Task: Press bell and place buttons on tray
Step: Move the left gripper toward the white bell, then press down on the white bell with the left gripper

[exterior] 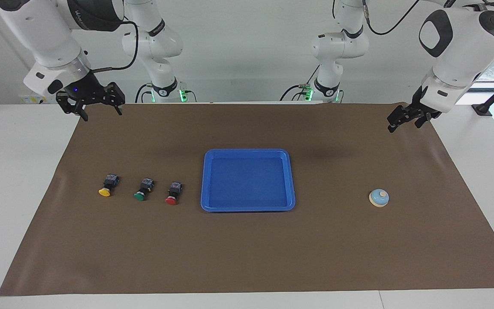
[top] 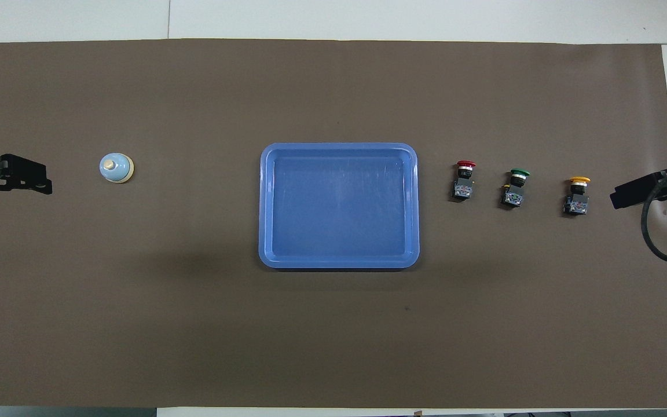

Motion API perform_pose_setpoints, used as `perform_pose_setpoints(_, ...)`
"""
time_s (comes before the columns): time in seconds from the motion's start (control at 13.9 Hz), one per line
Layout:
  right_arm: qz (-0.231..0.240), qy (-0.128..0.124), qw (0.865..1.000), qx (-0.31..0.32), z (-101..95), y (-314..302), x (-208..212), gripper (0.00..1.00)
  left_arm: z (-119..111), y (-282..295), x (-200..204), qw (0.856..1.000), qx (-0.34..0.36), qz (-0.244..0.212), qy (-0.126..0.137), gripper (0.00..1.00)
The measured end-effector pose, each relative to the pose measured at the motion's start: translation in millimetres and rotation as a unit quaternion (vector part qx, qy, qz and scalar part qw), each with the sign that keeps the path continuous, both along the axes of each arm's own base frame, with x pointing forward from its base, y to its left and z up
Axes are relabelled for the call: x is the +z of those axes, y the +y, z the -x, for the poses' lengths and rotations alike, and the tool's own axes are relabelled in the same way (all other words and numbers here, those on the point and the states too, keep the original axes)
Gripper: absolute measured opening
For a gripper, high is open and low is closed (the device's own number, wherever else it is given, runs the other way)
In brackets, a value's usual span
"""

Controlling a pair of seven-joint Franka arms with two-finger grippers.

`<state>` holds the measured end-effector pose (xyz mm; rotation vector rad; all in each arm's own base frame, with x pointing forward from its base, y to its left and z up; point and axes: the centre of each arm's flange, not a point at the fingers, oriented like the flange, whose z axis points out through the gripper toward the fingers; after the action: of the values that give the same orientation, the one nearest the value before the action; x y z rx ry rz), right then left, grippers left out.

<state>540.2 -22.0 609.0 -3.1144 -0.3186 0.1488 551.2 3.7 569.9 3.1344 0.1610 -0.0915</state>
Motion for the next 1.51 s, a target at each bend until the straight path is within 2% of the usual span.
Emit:
perform_pose_setpoints(0.72, 0.0, 0.0, 1.0, 0.0, 0.0, 0.0, 0.0, 1.0, -1.1, -2.0, -4.3, 1.0, -0.002, 0.0, -0.005, 1.0)
perform_pose_setpoints(0.86, 0.0, 0.0, 1.0, 0.0, 0.0, 0.0, 0.0, 1.0, -3.0, -1.7, -19.4, 1.0, -0.002, 0.0, -0.018, 0.78)
perform_pose_setpoints(1.08, 0.0, 0.0, 1.0, 0.0, 0.0, 0.0, 0.0, 1.0, -5.5, 1.1, -59.0, 1.0, 0.0, 0.0, -0.015, 0.41)
perform_pose_setpoints(1.29, 0.0, 0.0, 1.0, 0.0, 0.0, 0.0, 0.0, 1.0, -29.0, 0.4, -119.3, 1.0, -0.003, -0.002, -0.014, 0.03)
perform_pose_setpoints(1.51, 0.0, 0.0, 1.0, 0.0, 0.0, 0.0, 0.0, 1.0, -50.5, 1.3, -177.2, 1.0, -0.012, -0.003, -0.01, 0.01)
